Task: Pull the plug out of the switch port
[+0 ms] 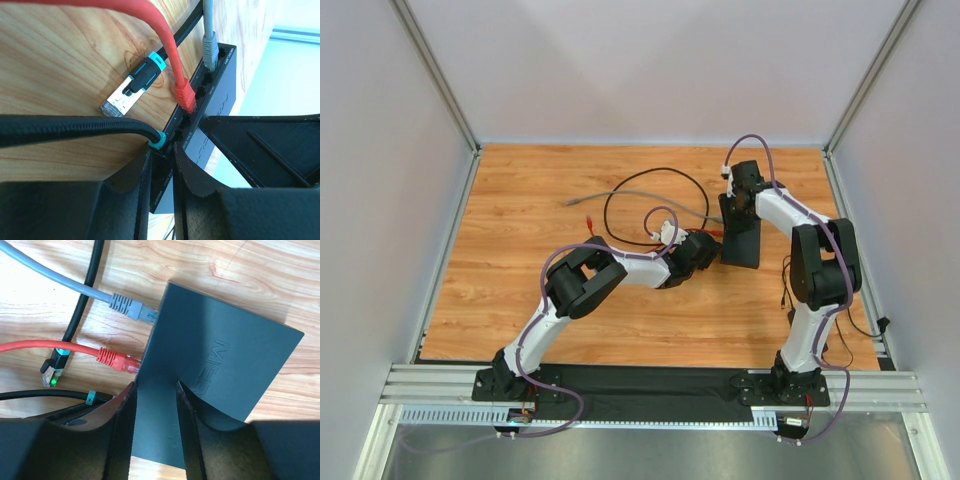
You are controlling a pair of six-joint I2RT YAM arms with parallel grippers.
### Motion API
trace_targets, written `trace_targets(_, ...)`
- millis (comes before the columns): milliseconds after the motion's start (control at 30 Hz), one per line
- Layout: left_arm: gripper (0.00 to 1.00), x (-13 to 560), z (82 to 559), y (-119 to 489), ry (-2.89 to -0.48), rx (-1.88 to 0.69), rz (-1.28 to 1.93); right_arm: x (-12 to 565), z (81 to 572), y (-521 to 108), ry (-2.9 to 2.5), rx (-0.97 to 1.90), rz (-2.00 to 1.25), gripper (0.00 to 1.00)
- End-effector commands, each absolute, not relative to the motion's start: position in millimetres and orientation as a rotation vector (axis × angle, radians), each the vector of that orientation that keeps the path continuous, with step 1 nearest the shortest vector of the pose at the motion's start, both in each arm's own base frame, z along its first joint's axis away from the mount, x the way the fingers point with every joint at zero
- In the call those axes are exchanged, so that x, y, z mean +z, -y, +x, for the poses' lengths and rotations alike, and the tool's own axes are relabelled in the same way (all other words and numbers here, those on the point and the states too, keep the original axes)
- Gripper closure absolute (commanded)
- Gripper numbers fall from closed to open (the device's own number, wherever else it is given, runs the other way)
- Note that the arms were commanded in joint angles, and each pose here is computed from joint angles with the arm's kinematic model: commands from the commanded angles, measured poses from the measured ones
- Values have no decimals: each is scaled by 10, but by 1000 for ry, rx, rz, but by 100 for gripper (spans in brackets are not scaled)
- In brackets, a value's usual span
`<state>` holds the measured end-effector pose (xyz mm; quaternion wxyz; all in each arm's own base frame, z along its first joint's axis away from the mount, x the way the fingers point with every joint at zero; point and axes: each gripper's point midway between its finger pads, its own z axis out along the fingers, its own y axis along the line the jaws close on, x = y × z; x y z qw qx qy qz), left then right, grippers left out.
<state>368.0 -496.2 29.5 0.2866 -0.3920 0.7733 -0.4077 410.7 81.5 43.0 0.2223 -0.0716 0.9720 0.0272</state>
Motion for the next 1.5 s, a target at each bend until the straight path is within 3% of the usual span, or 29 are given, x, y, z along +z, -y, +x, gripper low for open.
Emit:
trace_targets(0, 100, -103, 3527, 4704, -2191, -867, -984, 308, 4015, -821, -2741, 38, -264, 60)
trace_targets(400, 100, -120, 3516, 4677, -2192, -857, -1004, 235, 3932, -818, -2789, 19, -262, 58)
trace_targets(500, 100, -119, 3523, 4677, -2191, -852, -1013, 182, 3894, -840, -2807, 12, -272, 47)
trace_targets(600, 100, -131, 3523, 4668, -2190, -846, -1017, 117, 3854, -837, -2839, -4, -278, 46)
trace_targets(767, 100, -122, 3539, 4622, -2182, -838, -1032, 104, 3824, -797, -2842, -31, -273, 52)
trace_targets(800, 100, -93, 3548, 4620, -2176, -846, -1037, 106, 3835, -793, -2834, -34, -273, 58)
trace_targets(833, 100, -114, 3541, 4592, -2176, -843, -1042, 104, 3834, -773, -2834, -41, -268, 70)
trace_targets(867, 100, -107, 3548, 4576, -2170, -850, -1056, 100, 3833, -733, -2836, -68, -263, 73)
trace_targets(1467, 100, -74, 3670, 4445, -2134, -856, -1186, -38, 3775, -805, -2868, 15, -352, 73)
